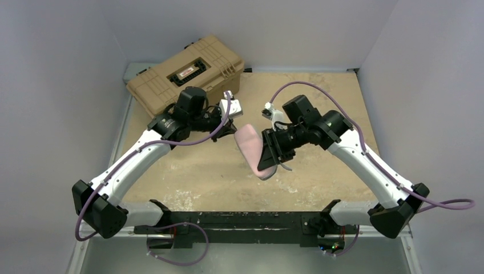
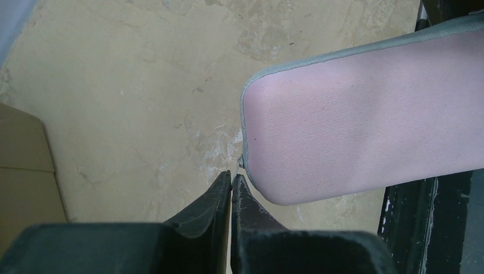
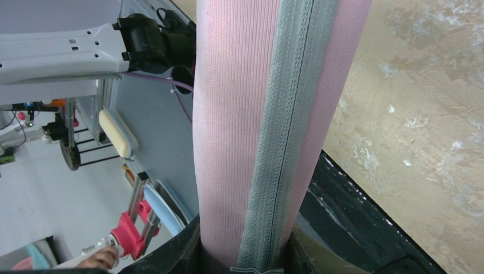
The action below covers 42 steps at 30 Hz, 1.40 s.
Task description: Open the umbrella
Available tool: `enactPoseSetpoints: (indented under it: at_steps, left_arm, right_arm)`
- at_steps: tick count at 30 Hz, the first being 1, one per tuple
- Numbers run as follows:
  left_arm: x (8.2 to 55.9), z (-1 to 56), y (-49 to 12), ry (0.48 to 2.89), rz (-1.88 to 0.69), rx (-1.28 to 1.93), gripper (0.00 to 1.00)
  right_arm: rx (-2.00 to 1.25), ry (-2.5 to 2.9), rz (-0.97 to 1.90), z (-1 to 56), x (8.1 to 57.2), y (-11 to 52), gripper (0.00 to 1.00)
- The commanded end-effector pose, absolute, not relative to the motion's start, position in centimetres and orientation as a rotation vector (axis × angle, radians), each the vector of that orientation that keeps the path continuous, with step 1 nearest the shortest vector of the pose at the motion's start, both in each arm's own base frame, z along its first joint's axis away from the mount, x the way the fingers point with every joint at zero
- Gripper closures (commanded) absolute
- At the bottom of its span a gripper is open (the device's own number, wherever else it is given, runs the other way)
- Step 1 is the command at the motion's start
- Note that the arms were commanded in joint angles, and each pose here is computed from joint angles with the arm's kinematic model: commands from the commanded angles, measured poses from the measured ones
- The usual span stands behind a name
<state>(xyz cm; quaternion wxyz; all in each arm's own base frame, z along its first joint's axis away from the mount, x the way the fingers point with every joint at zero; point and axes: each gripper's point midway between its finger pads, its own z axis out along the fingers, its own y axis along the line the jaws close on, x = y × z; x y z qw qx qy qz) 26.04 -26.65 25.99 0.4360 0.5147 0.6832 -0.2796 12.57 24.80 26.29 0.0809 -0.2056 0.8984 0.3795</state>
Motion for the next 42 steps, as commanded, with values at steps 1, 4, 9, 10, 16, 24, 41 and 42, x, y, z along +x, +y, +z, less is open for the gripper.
enactPoseSetpoints:
  at_steps: [1, 4, 9, 10, 16, 24, 41, 42]
  left_arm:
    - [28.4, 29.1, -25.3, 1.613, -0.563, 1.255, 1.00]
    - [27.5, 29.4, -25.7, 1.549, -0.594, 1.314, 1.00]
    - [27.4, 31.1, -25.4, 1.414, -0.515, 1.408, 1.00]
    - [27.5, 31.4, -25.3, 1.399, -0.491, 1.421, 1.00]
    - [28.3, 31.9, -25.6, 1.352, -0.448, 1.541, 1.00]
    - [27.6, 33.1, -27.2, 1.290, -0.559, 1.539, 1.00]
    - [27.2, 36.6, -27.5, 1.102, -0.469, 1.593, 1.00]
    - [26.9, 36.6, -27.6, 1.082, -0.458, 1.632, 1.00]
  right_arm:
    - [-0.749, 2.708, 1.246, 27.1, 9.8, 25.0, 1.00]
    - [-0.776, 2.705, 1.259, 26.9, 9.8, 25.3, 1.00]
    - [-0.762, 2.652, 1.363, 27.7, 9.8, 26.7, 1.00]
    - [-0.769, 2.652, 1.365, 27.6, 9.7, 26.9, 1.00]
    - [-0.840, 2.653, 1.323, 27.0, 9.2, 27.8, 1.00]
    - [-0.874, 2.618, 1.346, 27.7, 8.8, 28.3, 1.00]
    - [-1.003, 2.616, 1.347, 27.2, 8.6, 29.9, 1.00]
    - [-1.011, 2.623, 1.343, 27.1, 8.6, 29.9, 1.00]
